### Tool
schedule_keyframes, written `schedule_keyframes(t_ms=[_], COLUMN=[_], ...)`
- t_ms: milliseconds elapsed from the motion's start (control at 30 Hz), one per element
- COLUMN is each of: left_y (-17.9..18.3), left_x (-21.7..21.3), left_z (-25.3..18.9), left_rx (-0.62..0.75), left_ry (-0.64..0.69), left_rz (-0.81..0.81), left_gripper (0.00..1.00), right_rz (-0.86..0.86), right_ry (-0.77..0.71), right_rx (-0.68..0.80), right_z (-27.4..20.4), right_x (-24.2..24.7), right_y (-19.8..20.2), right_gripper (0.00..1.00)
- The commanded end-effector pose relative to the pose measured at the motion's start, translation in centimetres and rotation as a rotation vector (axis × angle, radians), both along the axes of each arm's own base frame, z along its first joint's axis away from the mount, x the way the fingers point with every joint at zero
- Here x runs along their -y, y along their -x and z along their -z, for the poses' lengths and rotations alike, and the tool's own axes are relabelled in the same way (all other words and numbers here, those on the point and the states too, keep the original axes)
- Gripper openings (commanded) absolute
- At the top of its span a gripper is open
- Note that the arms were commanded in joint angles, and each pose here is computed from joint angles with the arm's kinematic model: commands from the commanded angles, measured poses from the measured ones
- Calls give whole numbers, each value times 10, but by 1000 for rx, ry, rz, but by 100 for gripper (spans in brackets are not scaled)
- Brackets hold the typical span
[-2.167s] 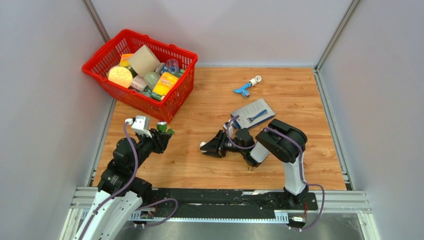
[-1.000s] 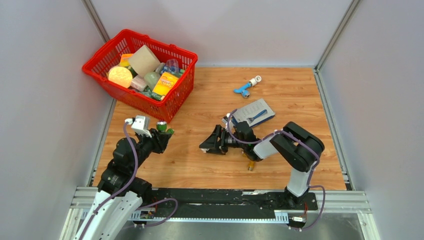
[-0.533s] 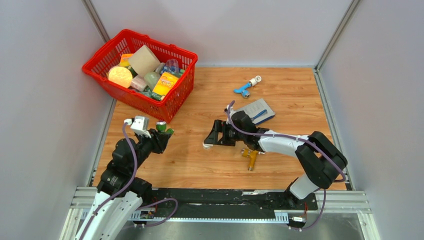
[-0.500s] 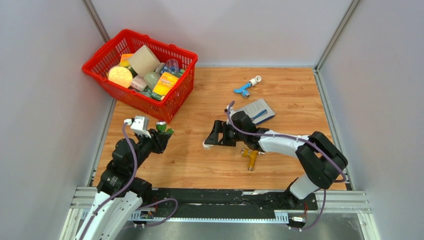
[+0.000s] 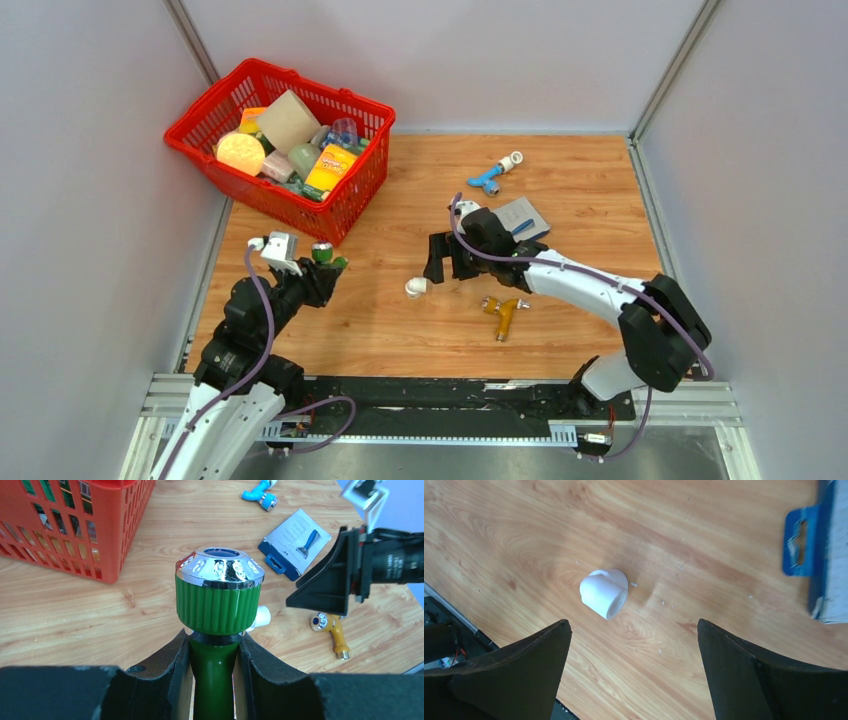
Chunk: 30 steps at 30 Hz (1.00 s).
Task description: Install the water faucets
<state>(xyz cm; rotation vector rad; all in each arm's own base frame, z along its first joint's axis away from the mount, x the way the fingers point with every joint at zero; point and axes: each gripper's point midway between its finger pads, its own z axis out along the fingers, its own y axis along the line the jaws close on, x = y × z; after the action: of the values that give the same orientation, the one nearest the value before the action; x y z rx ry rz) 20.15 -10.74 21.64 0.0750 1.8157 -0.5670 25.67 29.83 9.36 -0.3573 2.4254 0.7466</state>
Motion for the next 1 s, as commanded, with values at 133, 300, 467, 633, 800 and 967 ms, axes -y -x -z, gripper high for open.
schedule_keyframes(t_ms=[133, 300, 467, 633, 800, 967], left_y=[-3, -2, 1, 5, 5, 3], left_x=[-1, -4, -7, -10, -13, -20], left_z=[-24, -26, -32, -43, -46, -46], left_rx=[80, 84, 109, 150, 187, 195], left_ry=[21, 17, 5, -29, -8, 4], left_rz=[-10, -15, -18, -11, -31, -75], left_gripper=[0, 0, 0, 0, 0, 0], right_rz=[-63, -224, -498, -720, -814, -827], right_ry=[42, 46, 127, 255, 427, 497], right_rx=[316, 371, 444, 422, 375, 350], right_z=[-64, -76, -71, -42, -9, 14], right_x=[16, 2, -35, -61, -67, -68], right_y=[-25, -23, -4, 13, 13, 3], right_gripper=[100, 100, 98, 93, 86, 80])
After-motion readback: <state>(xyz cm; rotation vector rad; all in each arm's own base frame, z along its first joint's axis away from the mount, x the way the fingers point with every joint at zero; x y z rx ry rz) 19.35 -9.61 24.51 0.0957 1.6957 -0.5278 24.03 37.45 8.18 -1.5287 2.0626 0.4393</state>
